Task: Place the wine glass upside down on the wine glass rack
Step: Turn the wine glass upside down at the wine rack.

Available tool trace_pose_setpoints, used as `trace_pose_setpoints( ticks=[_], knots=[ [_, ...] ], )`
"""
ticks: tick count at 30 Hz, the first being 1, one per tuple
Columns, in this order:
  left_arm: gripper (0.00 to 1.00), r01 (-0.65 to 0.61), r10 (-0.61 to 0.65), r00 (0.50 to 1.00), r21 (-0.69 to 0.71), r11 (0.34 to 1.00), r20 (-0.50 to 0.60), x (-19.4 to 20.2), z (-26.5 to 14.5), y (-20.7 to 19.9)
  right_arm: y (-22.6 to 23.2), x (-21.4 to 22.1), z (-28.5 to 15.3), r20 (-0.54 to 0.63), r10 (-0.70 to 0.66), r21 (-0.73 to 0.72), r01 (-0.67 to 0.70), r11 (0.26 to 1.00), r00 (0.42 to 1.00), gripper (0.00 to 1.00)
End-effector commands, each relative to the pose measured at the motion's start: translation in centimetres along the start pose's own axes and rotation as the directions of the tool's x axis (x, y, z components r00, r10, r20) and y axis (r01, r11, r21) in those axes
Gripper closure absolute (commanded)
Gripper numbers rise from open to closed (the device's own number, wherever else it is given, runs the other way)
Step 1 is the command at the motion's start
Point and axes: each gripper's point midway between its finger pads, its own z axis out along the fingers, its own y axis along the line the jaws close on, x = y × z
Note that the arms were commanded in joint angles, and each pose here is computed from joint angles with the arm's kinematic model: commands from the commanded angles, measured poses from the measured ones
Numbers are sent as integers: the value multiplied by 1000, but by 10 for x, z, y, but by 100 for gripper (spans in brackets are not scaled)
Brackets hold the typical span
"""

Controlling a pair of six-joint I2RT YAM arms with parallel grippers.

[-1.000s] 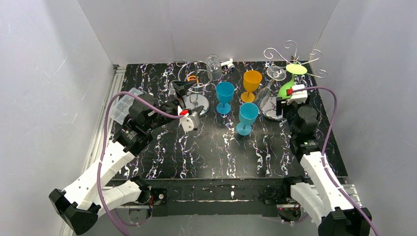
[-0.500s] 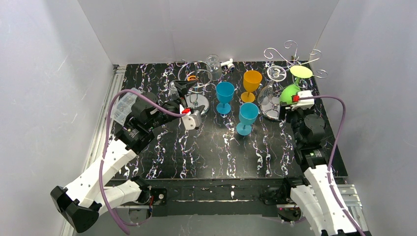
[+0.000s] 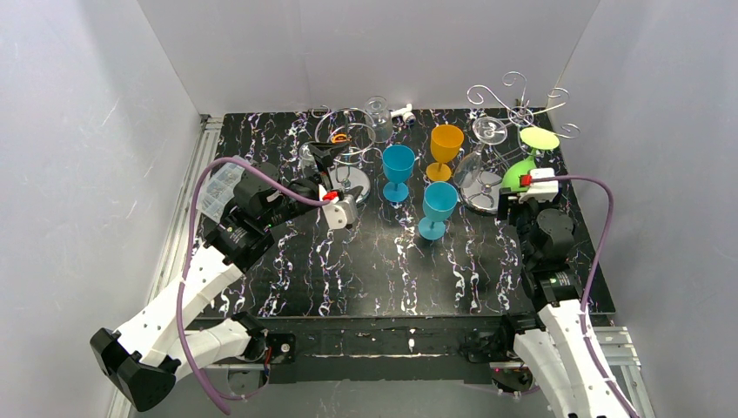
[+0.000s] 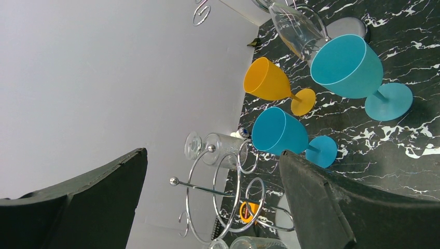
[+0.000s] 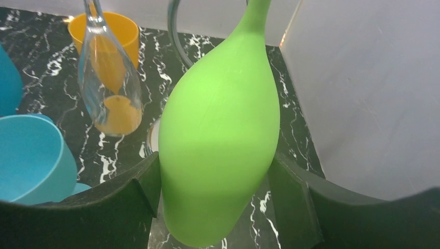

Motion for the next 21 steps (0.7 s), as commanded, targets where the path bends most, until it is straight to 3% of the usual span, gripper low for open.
trace_pose_setpoints(
  ticks=[1, 9, 13, 18, 21],
  knots=[
    [2, -21, 22, 999, -31, 999, 27, -12, -4, 14, -13, 2, -4, 5, 12, 72, -12, 997, 1000, 76],
    [2, -25, 26, 999, -33, 999, 29, -12, -3, 15, -11, 17, 2, -34, 24, 87, -21, 996, 999, 69],
    [2, -29, 30, 999, -36, 999, 29, -12, -3, 17, -11, 19, 5, -37, 38, 92, -34, 995, 999, 45],
    [2, -23, 24, 999, -33, 999, 29, -12, -3, 16, -12, 15, 5, -28, 56, 97, -53, 994, 998, 26],
    [2, -16, 17, 1000, -28, 999, 26, -11, -3, 15, -11, 9, 3, -27, 68, 89, -65, 994, 997, 6]
  ],
)
